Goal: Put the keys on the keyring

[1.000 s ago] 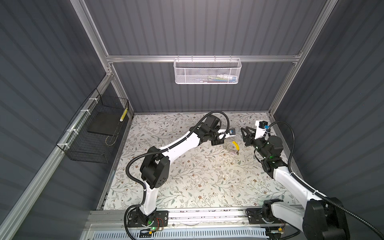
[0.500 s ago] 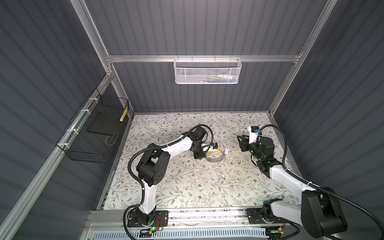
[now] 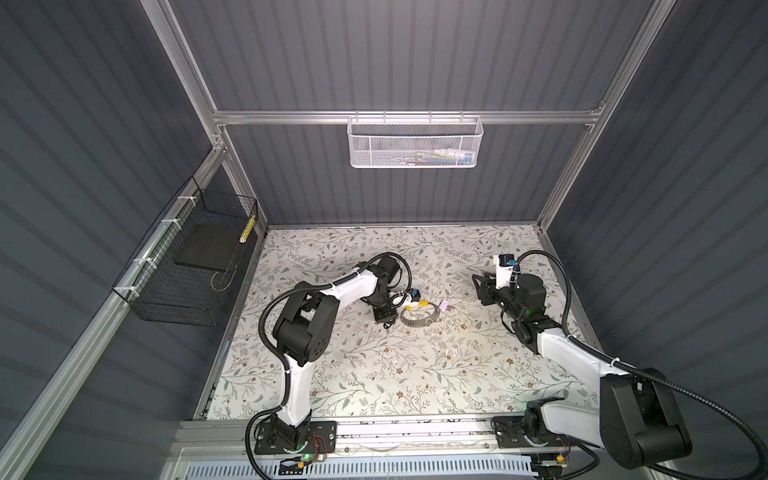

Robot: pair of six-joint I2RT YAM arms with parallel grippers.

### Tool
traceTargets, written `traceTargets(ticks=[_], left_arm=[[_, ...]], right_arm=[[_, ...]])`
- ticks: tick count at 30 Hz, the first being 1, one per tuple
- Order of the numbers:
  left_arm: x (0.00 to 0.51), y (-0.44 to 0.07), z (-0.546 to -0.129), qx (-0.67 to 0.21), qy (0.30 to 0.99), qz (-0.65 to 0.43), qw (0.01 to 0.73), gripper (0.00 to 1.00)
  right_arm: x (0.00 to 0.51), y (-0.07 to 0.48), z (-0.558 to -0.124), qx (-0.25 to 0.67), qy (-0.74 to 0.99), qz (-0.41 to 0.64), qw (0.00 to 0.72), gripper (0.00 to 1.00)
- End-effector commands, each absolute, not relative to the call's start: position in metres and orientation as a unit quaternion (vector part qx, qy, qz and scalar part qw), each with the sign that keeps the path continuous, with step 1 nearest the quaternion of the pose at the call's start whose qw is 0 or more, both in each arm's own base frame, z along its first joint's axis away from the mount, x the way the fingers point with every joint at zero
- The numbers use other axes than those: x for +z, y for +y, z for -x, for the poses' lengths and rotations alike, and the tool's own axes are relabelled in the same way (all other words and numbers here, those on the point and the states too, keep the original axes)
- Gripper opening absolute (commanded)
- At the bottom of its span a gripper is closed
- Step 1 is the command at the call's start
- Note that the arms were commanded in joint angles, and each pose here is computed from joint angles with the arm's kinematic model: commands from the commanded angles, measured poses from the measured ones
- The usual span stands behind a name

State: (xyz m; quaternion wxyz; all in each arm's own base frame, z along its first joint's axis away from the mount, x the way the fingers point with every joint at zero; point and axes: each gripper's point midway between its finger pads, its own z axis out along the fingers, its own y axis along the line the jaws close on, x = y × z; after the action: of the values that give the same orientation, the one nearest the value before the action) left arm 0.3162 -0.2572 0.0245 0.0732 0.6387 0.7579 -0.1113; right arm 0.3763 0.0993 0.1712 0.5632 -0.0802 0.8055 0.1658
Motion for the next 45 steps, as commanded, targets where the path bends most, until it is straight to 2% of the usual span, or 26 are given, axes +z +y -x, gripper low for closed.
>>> traceTargets(ticks=[1, 7, 10, 13, 17, 20, 22, 24, 25, 26, 33, 45], left_arm=[[0.027, -0.238, -0.312, -0.102, 0.779, -0.617, 0.043, 0.44], [0.057, -0.227, -0.336, -0.097, 0.809, -0.569, 0.107, 0.52], [0.076, -0.220, -0.351, -0.100, 0.823, -0.534, 0.165, 0.55], [0.105, -0.197, -0.387, -0.059, 0.843, -0.455, 0.282, 0.57], [0.139, -0.133, -0.423, -0.022, 0.851, -0.282, 0.443, 0.64], [0.139, -0.083, -0.428, 0.013, 0.847, -0.169, 0.503, 0.67], [0.133, -0.053, -0.426, 0.038, 0.845, -0.111, 0.522, 0.67], [0.124, -0.034, -0.421, 0.058, 0.836, -0.076, 0.540, 0.67], [0.120, -0.029, -0.418, 0.059, 0.831, -0.067, 0.550, 0.67], [0.116, -0.021, -0.417, 0.055, 0.830, -0.040, 0.553, 0.67], [0.095, -0.016, -0.397, 0.032, 0.803, -0.024, 0.595, 0.67], [0.077, -0.028, -0.397, 0.012, 0.799, -0.058, 0.599, 0.67]], right_arm=[[0.181, 0.099, -0.376, 0.153, 0.803, 0.090, 0.569, 0.50], [0.184, 0.095, -0.376, 0.140, 0.803, 0.093, 0.571, 0.52], [0.183, 0.086, -0.377, 0.117, 0.807, 0.088, 0.572, 0.55], [0.178, 0.070, -0.377, 0.091, 0.809, 0.072, 0.576, 0.59], [0.162, 0.045, -0.374, 0.060, 0.821, 0.049, 0.566, 0.64], [0.147, 0.028, -0.367, 0.040, 0.815, 0.029, 0.577, 0.67], [0.137, 0.025, -0.361, 0.032, 0.810, 0.035, 0.585, 0.70], [0.140, 0.021, -0.359, 0.022, 0.791, 0.034, 0.611, 0.77], [0.142, 0.022, -0.358, 0.022, 0.784, 0.042, 0.619, 0.83], [0.145, 0.020, -0.360, 0.021, 0.775, 0.043, 0.631, 0.99], [0.139, 0.015, -0.372, 0.049, 0.795, 0.036, 0.604, 0.99], [0.140, 0.011, -0.371, 0.052, 0.784, 0.044, 0.617, 0.99]])
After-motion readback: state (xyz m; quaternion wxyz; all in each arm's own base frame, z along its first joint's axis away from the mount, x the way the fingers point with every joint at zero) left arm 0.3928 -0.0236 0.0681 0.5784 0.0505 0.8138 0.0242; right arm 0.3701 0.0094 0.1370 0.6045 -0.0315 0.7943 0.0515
